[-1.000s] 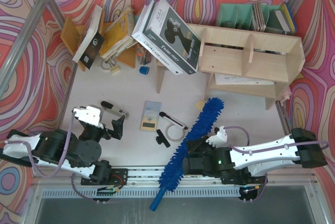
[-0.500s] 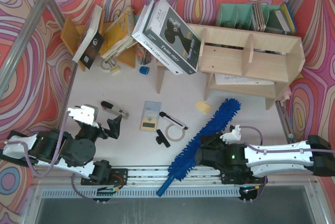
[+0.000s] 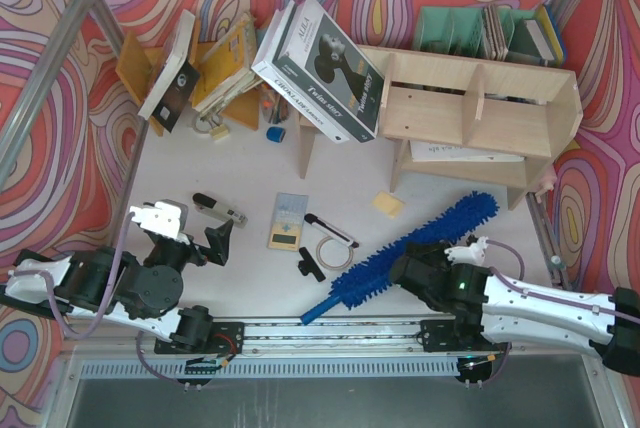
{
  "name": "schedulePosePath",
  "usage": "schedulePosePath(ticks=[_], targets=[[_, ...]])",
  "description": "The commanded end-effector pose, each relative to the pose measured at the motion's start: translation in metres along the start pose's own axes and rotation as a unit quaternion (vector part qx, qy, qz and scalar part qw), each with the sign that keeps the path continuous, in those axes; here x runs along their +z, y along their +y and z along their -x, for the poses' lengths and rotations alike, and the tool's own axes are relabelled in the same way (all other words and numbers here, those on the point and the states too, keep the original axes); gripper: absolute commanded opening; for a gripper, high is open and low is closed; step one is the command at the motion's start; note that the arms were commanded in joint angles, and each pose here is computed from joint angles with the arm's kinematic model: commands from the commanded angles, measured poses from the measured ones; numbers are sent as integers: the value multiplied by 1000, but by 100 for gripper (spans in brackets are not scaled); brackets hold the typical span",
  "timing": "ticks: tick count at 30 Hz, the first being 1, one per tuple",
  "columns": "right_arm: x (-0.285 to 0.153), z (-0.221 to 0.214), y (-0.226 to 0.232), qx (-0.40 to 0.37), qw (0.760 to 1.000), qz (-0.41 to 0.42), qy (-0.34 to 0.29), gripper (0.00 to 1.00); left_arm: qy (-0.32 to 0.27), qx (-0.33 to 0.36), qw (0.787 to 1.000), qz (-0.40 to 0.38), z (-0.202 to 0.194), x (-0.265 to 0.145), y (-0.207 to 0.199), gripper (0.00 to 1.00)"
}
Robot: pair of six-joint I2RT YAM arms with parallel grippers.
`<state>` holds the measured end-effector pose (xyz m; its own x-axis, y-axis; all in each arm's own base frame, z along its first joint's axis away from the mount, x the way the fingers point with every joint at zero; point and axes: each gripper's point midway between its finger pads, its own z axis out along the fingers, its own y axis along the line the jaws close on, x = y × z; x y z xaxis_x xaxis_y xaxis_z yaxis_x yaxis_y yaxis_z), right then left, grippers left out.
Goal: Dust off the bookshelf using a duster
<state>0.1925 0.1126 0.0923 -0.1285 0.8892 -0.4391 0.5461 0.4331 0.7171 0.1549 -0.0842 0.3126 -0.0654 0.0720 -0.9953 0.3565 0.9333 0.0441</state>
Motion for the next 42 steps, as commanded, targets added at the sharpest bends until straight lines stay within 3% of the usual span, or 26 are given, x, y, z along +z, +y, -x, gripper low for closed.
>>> schedulePosePath(ticks=[1,8,23,33,37,40,42], targets=[[11,23,11,305,952,-3,-36,0,-1,11,1000,2,-3,1,-3,98],[32,32,4,347,935,-20,-63,0,0,18,1000,1,-3,1,-6,98],[71,50,26,401,914,-20,-52,0,6,50,999,-3,-7,2,-17,98],[86,59,32,405,912,-23,-60,8,6,48,999,-3,-6,2,-17,98],[88,59,32,405,912,-28,-60,24,5,49,999,-2,-6,3,-17,98],[88,59,29,409,910,-33,-60,51,5,48,999,-2,-6,3,-16,98],[87,59,30,410,910,-31,-58,75,5,48,999,-2,-6,3,-17,98]])
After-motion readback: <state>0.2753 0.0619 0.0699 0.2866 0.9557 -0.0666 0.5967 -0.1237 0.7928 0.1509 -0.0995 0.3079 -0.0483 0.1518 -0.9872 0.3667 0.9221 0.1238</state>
